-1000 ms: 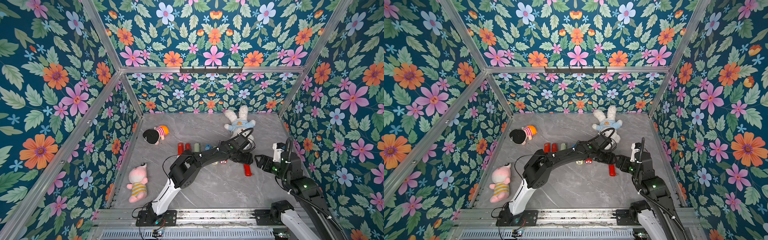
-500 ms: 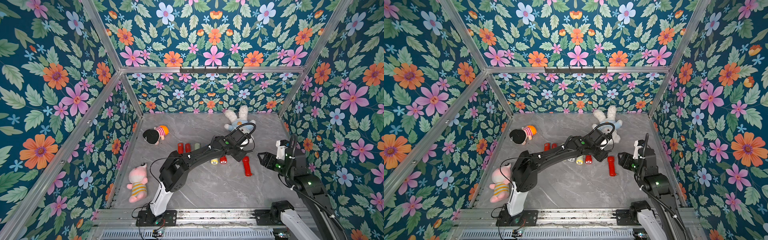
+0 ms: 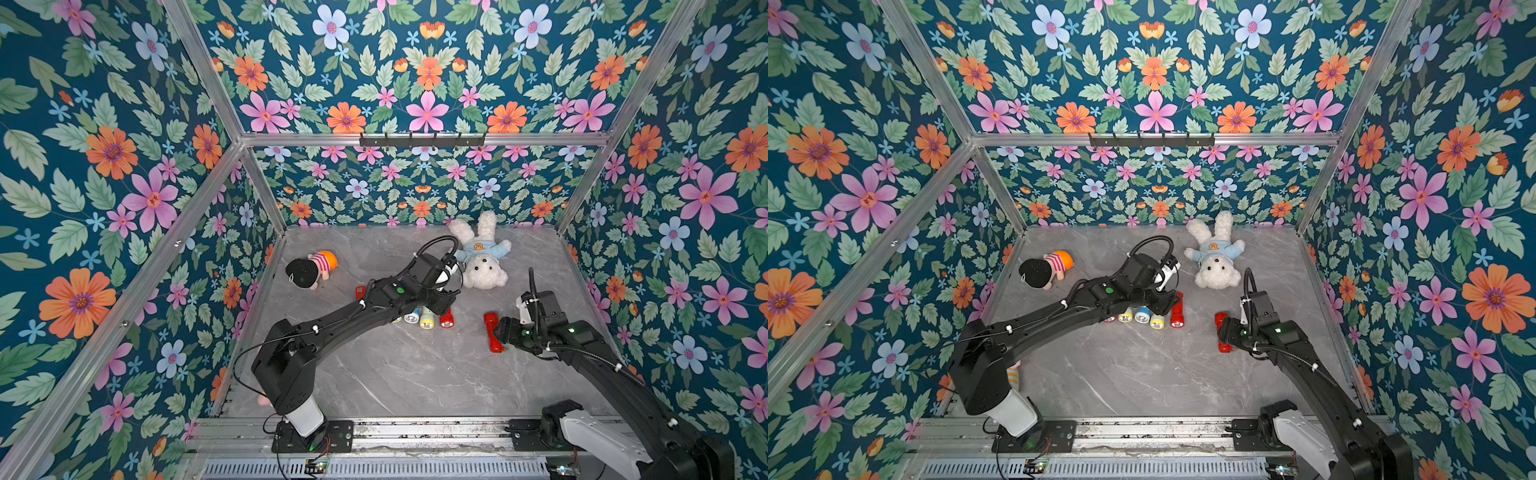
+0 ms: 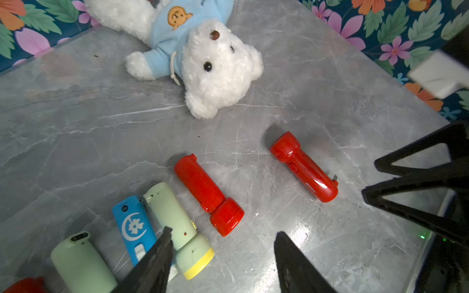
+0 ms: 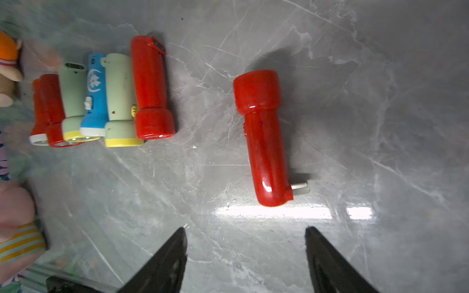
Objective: Close the plug at the bottom of the flashlight
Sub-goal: Pick up the flashlight from the center of the board.
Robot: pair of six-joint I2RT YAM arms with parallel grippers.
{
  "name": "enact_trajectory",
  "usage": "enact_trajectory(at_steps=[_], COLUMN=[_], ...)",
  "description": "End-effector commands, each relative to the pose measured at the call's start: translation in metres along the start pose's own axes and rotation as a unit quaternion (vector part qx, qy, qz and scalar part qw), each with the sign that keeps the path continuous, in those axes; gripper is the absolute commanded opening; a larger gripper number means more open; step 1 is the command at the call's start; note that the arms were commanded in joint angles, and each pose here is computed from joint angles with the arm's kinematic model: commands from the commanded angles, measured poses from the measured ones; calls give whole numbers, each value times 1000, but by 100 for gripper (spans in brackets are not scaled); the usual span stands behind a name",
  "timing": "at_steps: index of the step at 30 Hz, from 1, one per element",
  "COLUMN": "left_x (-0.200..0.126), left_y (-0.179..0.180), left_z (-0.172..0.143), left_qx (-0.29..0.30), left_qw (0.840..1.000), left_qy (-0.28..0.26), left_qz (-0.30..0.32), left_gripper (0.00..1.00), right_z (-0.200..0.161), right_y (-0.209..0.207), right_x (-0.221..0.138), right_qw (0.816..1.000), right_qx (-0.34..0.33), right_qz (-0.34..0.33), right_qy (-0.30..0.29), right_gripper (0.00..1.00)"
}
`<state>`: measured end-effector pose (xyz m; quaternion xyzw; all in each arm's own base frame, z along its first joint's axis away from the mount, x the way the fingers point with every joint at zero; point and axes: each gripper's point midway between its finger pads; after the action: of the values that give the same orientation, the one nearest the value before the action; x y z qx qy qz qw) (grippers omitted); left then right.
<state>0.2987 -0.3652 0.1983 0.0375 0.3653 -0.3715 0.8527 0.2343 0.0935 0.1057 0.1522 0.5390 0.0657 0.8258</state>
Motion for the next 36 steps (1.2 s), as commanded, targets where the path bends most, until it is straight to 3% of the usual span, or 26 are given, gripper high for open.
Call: enact_trajectory(at_steps=[1,14,21,29,31,35,36], left_x=[-10,-20,-30,-43,-47,-55,-58], left_y=[-5,12,18,26,29,35,38], left_z=[13,-7,-12,-15,-17,-21,-22], left_qx=[-26,-55,-66,-84,-92,-106,-112], left_qw=[999,997,997,995,994,992,991], left_qy=[-36,-40,-45,-58,-61,-73,-77], left_qz=[-27,-23,-18,-11,-9,0,6], left_gripper=[66,68,68,68,68,68,68], right_z=[11,6,9,3,0,-1,1], right_y=[-3,-14,-11,-2,-2,2,7], right_x=[14,71,94,112,111,101,96], right_qw=[1000,992,994,995,995,995,995], right_qx=[6,-29,-18,-18,-22,-45,-63], right_qz=[-24,-105,-95,-65,-62,-53,-47], right_qy=[3,58,59,79,81,72,66], right_gripper=[75,74,64,39,30,0,0])
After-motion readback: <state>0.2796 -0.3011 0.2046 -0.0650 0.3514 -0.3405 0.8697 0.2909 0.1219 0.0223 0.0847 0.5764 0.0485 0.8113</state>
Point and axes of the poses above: each gripper's point midway between its finger pads, its own x axis out along the fingers, its own y axis along the line the jaws close on, z = x × y, and after that the axes turned 7 degrees about -x, right-handed
